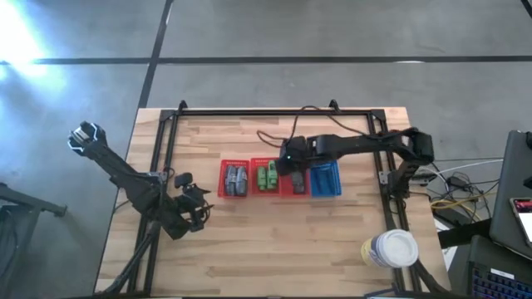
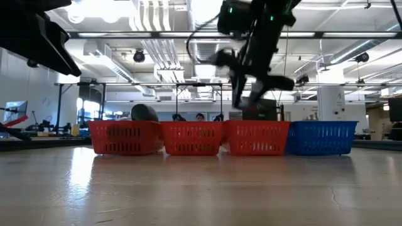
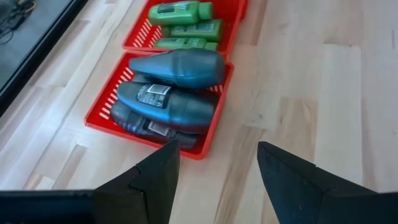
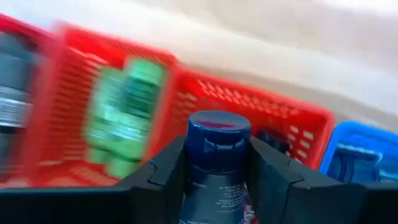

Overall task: Pick & Place Travel size toiletries
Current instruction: Put the blue shave cream into the right red bin, then return to Home Position

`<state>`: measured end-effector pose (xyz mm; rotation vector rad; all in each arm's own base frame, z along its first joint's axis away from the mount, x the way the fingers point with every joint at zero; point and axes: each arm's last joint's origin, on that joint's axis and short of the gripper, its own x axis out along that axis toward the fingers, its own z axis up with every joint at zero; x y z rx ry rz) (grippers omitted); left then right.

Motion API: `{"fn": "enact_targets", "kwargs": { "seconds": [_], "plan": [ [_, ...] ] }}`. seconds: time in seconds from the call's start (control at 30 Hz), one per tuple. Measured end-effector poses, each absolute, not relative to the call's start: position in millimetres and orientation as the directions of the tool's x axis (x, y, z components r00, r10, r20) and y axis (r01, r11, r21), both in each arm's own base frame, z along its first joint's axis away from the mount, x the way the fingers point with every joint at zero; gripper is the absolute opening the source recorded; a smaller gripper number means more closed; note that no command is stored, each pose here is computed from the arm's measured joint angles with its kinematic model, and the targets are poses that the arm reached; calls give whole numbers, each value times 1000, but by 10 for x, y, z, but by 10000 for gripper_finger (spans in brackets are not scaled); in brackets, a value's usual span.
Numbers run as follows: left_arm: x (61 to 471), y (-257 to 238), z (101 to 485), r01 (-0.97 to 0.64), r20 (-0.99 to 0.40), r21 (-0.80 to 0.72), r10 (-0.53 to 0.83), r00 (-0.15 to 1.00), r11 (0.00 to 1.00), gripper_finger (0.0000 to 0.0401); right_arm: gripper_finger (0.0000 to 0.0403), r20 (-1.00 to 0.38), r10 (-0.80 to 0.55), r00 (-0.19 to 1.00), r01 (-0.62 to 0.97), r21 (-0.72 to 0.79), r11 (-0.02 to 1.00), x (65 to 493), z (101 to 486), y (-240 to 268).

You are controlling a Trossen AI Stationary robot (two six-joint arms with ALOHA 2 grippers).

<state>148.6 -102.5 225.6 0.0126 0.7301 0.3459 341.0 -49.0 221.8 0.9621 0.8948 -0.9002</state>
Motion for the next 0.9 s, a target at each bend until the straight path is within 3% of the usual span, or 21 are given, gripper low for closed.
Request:
{"fn": "enact_targets", "kwargs": {
  "seconds": [0.27, 0.43, 0.53, 0.67, 0.8, 0.9],
  "plan": [
    [1512, -980, 2258, -330, -655, 124, 327, 681, 936, 220, 219, -941, -190, 281, 938, 228, 260, 3436, 1971, -438],
    [1528, -941, 2267, -348, -655, 119, 337, 676, 930, 220, 266, -922, -212, 325, 901, 233, 366, 3439, 2260, -393],
    [1535, -918, 2295, -322, -679, 81, 289, 675, 943, 220, 287, -900, -175, 400, 824, 269, 498, 3404, 2528, -320],
    [1594, -863, 2324, -251, -684, 5, 186, 705, 968, 220, 300, -843, -115, 526, 695, 348, 629, 3259, 2821, -86],
    [1679, -704, 2264, -273, -638, -11, 204, 742, 962, 220, 292, -794, -179, 581, 701, 376, 606, 3020, 2781, 95],
    [1795, -525, 2344, -293, -558, -94, 193, 807, 951, 220, 277, -673, -158, 723, 613, 519, 596, 2901, 2725, 153]
  ]
}}
